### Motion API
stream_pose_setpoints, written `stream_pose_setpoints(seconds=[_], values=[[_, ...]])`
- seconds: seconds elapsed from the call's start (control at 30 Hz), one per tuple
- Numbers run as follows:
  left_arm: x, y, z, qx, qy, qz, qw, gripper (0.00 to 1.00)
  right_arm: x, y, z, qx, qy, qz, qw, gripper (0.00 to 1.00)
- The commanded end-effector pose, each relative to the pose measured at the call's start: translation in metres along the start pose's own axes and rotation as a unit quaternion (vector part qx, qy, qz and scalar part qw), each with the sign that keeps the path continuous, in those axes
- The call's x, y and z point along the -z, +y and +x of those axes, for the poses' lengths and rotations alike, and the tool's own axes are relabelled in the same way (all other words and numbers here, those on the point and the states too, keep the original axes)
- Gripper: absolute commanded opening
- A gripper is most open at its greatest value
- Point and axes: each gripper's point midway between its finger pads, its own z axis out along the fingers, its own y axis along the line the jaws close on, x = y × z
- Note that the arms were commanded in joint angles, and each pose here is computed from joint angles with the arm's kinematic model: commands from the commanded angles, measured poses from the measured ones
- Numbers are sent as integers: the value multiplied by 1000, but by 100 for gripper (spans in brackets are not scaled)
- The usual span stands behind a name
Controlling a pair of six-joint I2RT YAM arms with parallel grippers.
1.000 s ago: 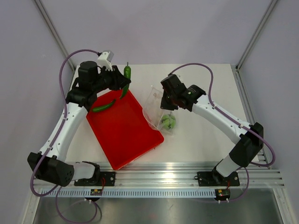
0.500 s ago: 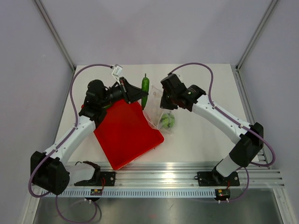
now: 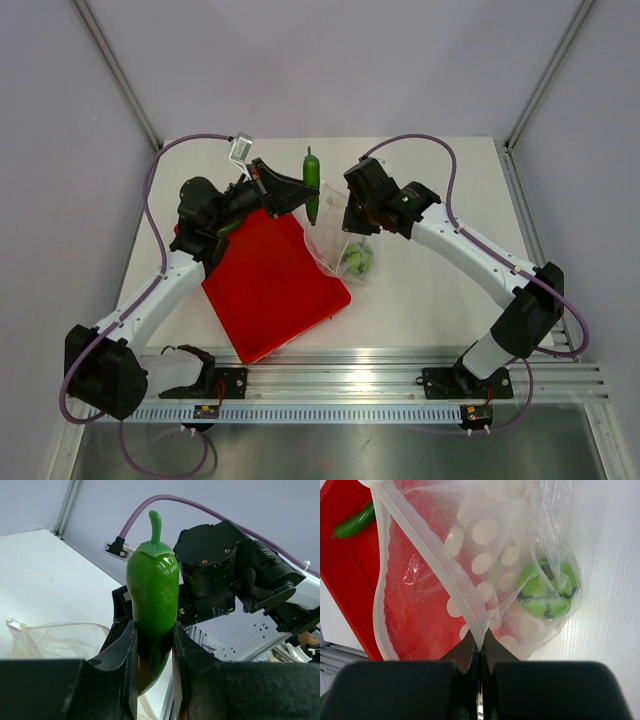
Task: Place the food in the zip-top bag and seal the zipper
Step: Place the fake vegetable in the zipper food storage bag.
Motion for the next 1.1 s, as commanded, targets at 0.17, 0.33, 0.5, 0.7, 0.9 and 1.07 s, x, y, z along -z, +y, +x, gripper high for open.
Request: stream_pose_setpoints(seconds=[0.17,0.33,0.5,0.7,0.9,1.07], values=[[-8,15,19,37,-29,5,999,0,12,12,-9,-8,-24,-26,999,0],[-18,33,48,79,0,-9,997,40,19,7,-12,-14,-36,-21,999,0],[-16,33,46,62,10,-28,998,88,22,2,-13,-15,-47,-14,999,0],[-9,14,8,-18,-1,-64,998,99,19,3,-13,-15,-46,-15,999,0],[18,31,-29,-63,-28,-210,975,99,20,3,-12,-13,-44,-17,999,0],[82,93,-52,-19,-93,-410,907,99,20,2,-11,-13,-44,-16,999,0]])
